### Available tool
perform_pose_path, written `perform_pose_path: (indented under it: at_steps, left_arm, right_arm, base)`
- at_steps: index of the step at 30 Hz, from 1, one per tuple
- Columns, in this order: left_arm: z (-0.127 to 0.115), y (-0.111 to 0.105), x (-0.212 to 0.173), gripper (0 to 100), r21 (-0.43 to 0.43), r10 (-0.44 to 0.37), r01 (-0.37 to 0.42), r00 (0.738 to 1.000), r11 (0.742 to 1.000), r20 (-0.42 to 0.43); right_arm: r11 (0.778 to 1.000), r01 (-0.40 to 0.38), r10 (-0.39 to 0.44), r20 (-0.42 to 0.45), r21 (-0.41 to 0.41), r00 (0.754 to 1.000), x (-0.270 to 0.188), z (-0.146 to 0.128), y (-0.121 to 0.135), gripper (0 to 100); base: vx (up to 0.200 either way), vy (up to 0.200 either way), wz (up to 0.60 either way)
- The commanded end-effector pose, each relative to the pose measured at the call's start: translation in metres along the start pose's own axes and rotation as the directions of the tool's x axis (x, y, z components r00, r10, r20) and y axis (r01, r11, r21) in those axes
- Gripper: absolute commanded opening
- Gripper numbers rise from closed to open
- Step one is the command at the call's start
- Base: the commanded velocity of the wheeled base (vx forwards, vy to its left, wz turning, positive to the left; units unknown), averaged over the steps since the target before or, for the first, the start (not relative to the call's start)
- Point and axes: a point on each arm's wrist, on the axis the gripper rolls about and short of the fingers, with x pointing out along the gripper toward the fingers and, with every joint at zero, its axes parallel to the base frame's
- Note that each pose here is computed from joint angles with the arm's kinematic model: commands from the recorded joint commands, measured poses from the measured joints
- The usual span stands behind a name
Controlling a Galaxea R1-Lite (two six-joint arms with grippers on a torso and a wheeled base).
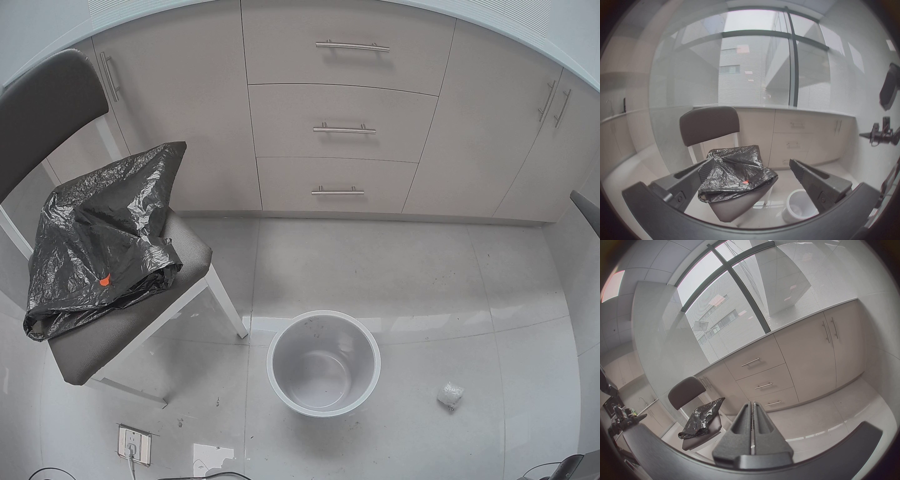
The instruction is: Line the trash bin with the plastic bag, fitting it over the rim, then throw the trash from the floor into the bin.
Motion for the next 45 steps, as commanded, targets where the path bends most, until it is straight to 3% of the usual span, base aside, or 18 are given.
perform_pose_path:
  at_steps: [1, 6, 9, 12, 14, 15, 18, 21, 24, 28, 32, 35, 41, 45]
  left_arm:
    - [-0.013, -0.003, 0.102, 100, 0.222, -0.012, 0.081, 0.956, 0.972, -0.293]
    - [-0.034, -0.005, 0.154, 100, 0.347, -0.031, 0.19, 0.909, 0.919, -0.415]
    - [-0.048, -0.006, 0.178, 100, 0.38, -0.034, 0.224, 0.894, 0.898, -0.447]
    - [-0.065, -0.005, 0.188, 100, 0.409, -0.023, 0.251, 0.874, 0.877, -0.486]
    - [-0.065, -0.005, 0.188, 100, 0.409, -0.023, 0.251, 0.874, 0.877, -0.486]
    - [-0.078, -0.006, 0.19, 100, 0.439, -0.027, 0.288, 0.859, 0.851, -0.511]
    - [-0.086, -0.008, 0.193, 100, 0.437, -0.031, 0.305, 0.847, 0.846, -0.531]
    - [-0.103, -0.007, 0.201, 100, 0.421, -0.023, 0.323, 0.815, 0.848, -0.579]
    - [-0.109, -0.007, 0.207, 100, 0.417, -0.023, 0.321, 0.815, 0.85, -0.579]
    - [-0.114, -0.008, 0.219, 100, 0.418, -0.035, 0.311, 0.835, 0.854, -0.549]
    - [-0.122, -0.012, 0.229, 100, 0.383, -0.05, 0.304, 0.835, 0.872, -0.548]
    - [-0.129, -0.016, 0.237, 100, 0.38, -0.065, 0.308, 0.843, 0.872, -0.534]
    - [-0.134, -0.024, 0.249, 100, 0.401, -0.089, 0.294, 0.885, 0.868, -0.457]
    - [-0.134, -0.032, 0.247, 100, 0.4, -0.122, 0.318, 0.888, 0.86, -0.444]
  right_arm:
    - [1.0, 0.005, -0.005, -0.017, 0.002, 1.0, 0.001, -0.004, -0.001, 0]
    - [1.0, 0.013, -0.013, -0.036, -0.001, 0.999, 0.006, -0.008, -0.002, 0]
    - [1.0, 0.019, -0.019, -0.042, -0.001, 0.999, 0.007, -0.009, -0.003, 0]
    - [1.0, 0.02, -0.02, -0.044, 0.002, 0.999, 0.008, -0.009, -0.003, 0]
    - [1.0, 0.02, -0.02, -0.044, 0.002, 0.999, 0.008, -0.009, -0.003, 0]
    - [1.0, 0.024, -0.024, -0.052, 0.001, 0.998, 0.01, -0.011, -0.004, 0]
    - [1.0, 0.027, -0.027, -0.061, 0.002, 0.998, 0.012, -0.013, -0.005, 0]
    - [1.0, 0.029, -0.028, -0.065, 0.003, 0.997, 0.013, -0.014, -0.005, 0]
    - [1.0, 0.029, -0.028, -0.065, 0.003, 0.997, 0.013, -0.014, -0.005, 0]
    - [1.0, 0.029, -0.029, -0.066, 0.003, 0.997, 0.013, -0.015, -0.005, 0]
    - [1.0, 0.029, -0.029, -0.066, 0.003, 0.997, 0.014, -0.015, -0.005, 0]
    - [1.0, 0.03, -0.029, -0.068, 0.003, 0.997, 0.014, -0.015, -0.005, 0]
    - [1.0, 0.03, -0.029, -0.073, 0.002, 0.997, 0.015, -0.016, -0.005, 0]
    - [0.999, 0.036, -0.036, -0.088, 0.003, 0.995, 0.019, -0.019, -0.006, 0]
  base:
    - [0.0, 0.0, 0.0]
    - [0.0, 0.0, 0.0]
    - [0.0, 0.0, 0.0]
    - [0.0, 0.0, 0.0]
    - [0.0, 0.0, 0.0]
    - [0.0, 0.0, 0.0]
    - [0.0, 0.0, 0.0]
    - [0.0, 0.0, 0.0]
    - [0.0, 0.0, 0.0]
    - [0.0, 0.0, 0.0]
    - [0.0, 0.0, 0.0]
    - [0.0, 0.0, 0.0]
    - [0.0, 0.0, 0.0]
    - [0.0, 0.0, 0.0]
